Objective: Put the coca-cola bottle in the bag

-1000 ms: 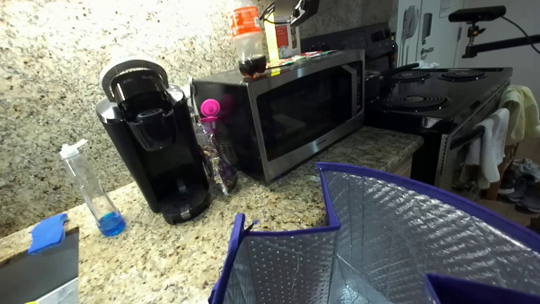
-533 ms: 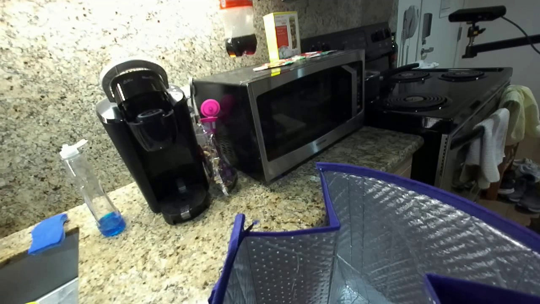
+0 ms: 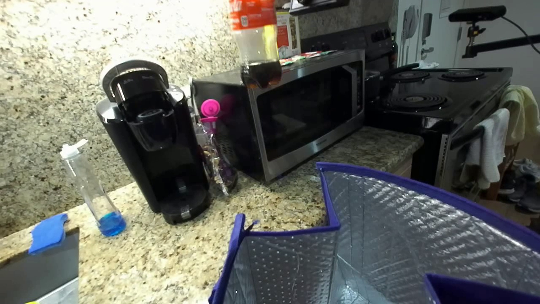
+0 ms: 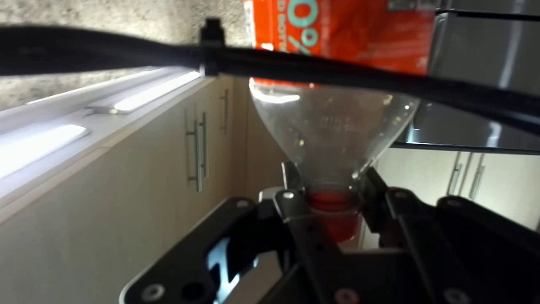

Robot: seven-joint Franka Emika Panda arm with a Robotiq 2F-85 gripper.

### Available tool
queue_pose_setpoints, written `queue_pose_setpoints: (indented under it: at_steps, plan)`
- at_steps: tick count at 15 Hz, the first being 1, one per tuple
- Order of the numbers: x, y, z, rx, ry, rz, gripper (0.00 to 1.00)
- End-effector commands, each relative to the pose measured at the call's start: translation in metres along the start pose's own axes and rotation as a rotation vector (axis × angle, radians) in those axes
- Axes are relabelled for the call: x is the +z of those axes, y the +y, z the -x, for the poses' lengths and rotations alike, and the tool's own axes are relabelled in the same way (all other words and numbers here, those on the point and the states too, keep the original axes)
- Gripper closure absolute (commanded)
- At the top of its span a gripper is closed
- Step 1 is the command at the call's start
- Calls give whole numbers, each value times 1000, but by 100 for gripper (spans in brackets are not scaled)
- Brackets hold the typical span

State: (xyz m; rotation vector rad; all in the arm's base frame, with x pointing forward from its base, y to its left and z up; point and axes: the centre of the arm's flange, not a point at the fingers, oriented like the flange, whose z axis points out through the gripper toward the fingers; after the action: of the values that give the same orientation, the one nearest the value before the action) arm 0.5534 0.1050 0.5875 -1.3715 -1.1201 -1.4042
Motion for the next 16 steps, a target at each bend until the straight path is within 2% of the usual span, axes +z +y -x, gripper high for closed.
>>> queue_pose_setpoints:
  at_steps: [1, 4, 5, 6, 10, 11, 12, 16]
  plan:
    - [-4, -71, 26, -18, -53, -154, 89]
    - [-2, -107, 49, -35, -54, -292, 89]
    - [6, -77, 43, 17, -53, -242, 89]
    - [6, -83, 48, 23, -54, -252, 64]
    - [5, -80, 50, 26, -55, -248, 64]
    - [5, -80, 50, 26, -55, -248, 89]
    - [9, -78, 49, 21, -52, -255, 89]
    - [65, -95, 60, 48, -131, -321, 89]
